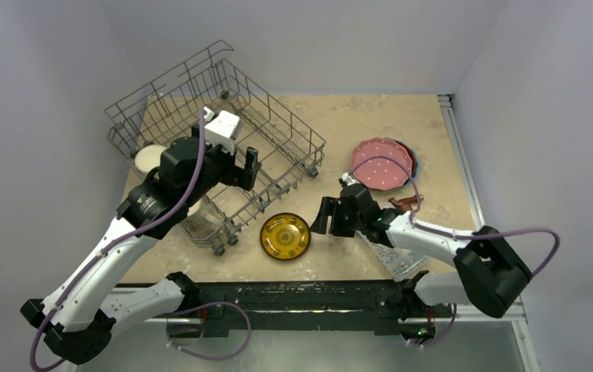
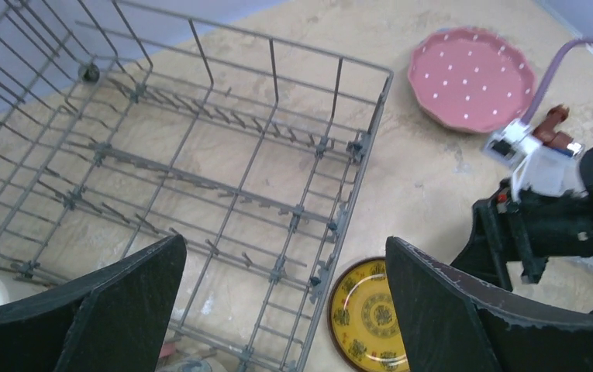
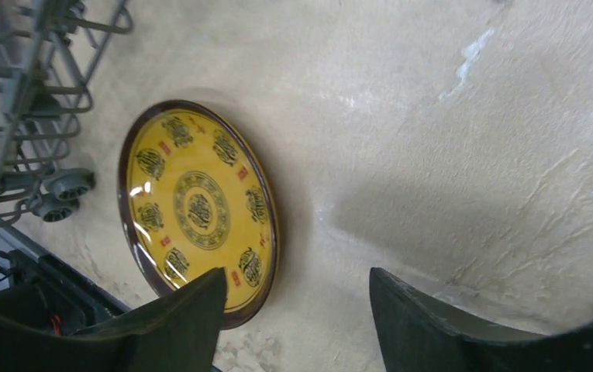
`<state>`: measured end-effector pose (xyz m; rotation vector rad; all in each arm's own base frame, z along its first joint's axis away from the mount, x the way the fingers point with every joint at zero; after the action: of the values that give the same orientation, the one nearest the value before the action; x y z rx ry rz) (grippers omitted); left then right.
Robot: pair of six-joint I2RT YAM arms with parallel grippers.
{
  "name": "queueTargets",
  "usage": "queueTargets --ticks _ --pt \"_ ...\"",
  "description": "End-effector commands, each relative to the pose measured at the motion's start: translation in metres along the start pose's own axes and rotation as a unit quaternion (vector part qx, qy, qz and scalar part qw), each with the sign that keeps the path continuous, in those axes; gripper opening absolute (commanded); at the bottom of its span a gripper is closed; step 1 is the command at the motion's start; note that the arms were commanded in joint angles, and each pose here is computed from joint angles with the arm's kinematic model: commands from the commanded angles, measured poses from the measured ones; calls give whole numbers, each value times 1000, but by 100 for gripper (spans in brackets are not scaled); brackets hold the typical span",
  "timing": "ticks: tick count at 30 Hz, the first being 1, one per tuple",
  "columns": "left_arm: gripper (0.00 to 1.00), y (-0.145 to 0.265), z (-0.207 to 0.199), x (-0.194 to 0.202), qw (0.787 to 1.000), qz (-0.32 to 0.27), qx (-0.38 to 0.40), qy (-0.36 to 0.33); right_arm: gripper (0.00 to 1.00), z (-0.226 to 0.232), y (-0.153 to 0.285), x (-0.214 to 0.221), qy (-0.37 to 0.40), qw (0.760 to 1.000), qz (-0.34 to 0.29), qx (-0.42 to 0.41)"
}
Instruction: Load the mixed dishes into the dish rack
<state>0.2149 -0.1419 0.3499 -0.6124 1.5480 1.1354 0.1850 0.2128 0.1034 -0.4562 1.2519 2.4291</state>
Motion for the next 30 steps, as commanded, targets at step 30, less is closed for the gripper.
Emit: queueTargets --ticks 30 --pt "100 -3 -3 -20 995 -102 7 -5 28 -8 -57 32 -27 998 -31 -43"
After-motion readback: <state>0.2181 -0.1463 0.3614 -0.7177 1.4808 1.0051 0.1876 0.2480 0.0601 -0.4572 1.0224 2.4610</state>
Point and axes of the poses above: each gripper's point midway between its finger pads, its own y axis back along the fingers, its own z axis along the line the jaws close on, x = y × z, the point moved 6 cm from there along y, back along the fingers, and after that the axes turned 1 degree about -y, right-handed, at the moved point
